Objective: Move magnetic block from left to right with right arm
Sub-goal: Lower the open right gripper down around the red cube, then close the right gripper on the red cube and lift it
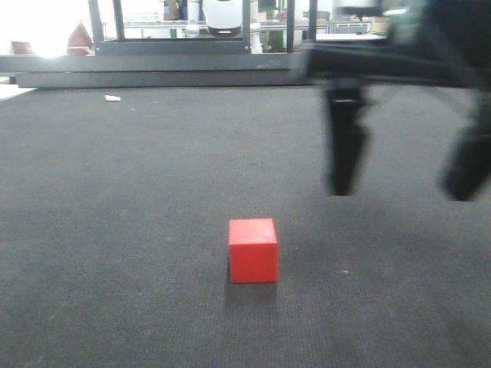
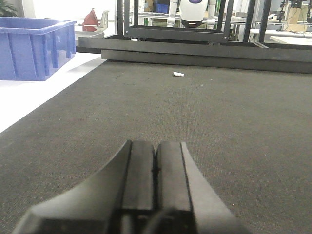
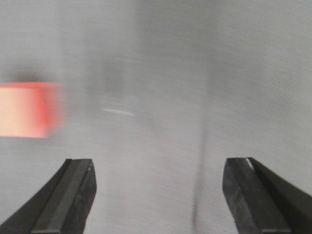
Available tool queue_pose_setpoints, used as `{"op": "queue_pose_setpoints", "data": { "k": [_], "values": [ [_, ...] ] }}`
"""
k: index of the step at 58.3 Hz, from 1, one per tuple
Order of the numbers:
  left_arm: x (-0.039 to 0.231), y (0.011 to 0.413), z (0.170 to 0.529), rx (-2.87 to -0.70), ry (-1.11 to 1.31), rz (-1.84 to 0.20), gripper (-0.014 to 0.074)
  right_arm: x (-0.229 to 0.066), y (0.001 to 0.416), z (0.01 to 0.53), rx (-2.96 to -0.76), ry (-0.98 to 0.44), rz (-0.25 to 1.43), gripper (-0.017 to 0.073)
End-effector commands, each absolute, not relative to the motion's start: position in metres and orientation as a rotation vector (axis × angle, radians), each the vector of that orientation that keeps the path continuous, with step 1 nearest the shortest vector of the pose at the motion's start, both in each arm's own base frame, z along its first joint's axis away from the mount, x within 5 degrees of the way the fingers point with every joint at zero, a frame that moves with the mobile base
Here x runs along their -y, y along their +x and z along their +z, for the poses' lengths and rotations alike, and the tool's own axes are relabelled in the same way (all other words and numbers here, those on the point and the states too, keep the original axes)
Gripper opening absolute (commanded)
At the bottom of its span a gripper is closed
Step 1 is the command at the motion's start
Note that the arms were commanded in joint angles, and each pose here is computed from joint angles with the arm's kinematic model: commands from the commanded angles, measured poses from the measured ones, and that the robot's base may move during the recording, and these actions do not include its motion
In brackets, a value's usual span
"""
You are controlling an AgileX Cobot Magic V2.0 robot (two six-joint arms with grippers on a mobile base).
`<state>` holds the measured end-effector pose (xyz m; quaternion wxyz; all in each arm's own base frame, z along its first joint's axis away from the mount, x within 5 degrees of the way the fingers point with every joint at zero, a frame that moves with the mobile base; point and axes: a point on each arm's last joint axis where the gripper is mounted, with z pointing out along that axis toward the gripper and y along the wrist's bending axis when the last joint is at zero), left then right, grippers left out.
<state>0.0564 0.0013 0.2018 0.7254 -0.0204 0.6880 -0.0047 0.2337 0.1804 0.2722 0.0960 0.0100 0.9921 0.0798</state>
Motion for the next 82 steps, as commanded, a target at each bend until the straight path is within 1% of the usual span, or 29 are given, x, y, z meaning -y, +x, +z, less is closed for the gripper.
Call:
{"op": "queue_pose_setpoints", "data": {
  "k": [1,8,16,25,46,71,76,80,82],
  "values": [
    [-0.002,0.056,0.206,-1.437,-0.051,-0.013,-0.0117,-0.2,0.239,0.289,-2.889,0.0,0.298,0.0629],
    [-0.002,0.056,0.206,-1.437,-0.051,-0.013,-0.0117,-0.224,0.247,0.284,-2.9,0.053,0.317,0.0629],
    [-0.002,0.056,0.206,-1.437,-0.051,-0.013,-0.0117,-0.244,0.249,0.277,-2.911,0.007,0.317,0.0623],
    [-0.002,0.056,0.206,-1.437,-0.051,-0.013,-0.0117,-0.257,0.253,0.271,-2.931,-0.019,0.299,0.0623],
    [-0.002,0.056,0.206,-1.437,-0.051,-0.013,-0.0117,-0.265,0.261,0.248,-2.969,-0.058,0.237,0.0623],
    [-0.002,0.056,0.206,-1.437,-0.051,-0.013,-0.0117,-0.269,0.265,0.243,-2.961,-0.027,0.27,0.0622],
    [-0.002,0.056,0.206,-1.437,-0.051,-0.013,-0.0117,-0.269,0.265,0.243,-2.961,-0.027,0.27,0.0593],
    [-0.002,0.056,0.206,-1.437,-0.051,-0.013,-0.0117,-0.269,0.265,0.243,-2.961,-0.027,0.27,0.0524],
    [-0.002,0.056,0.206,-1.437,-0.051,-0.013,-0.0117,-0.269,0.265,0.243,-2.961,-0.027,0.27,0.0474]
  ]
}}
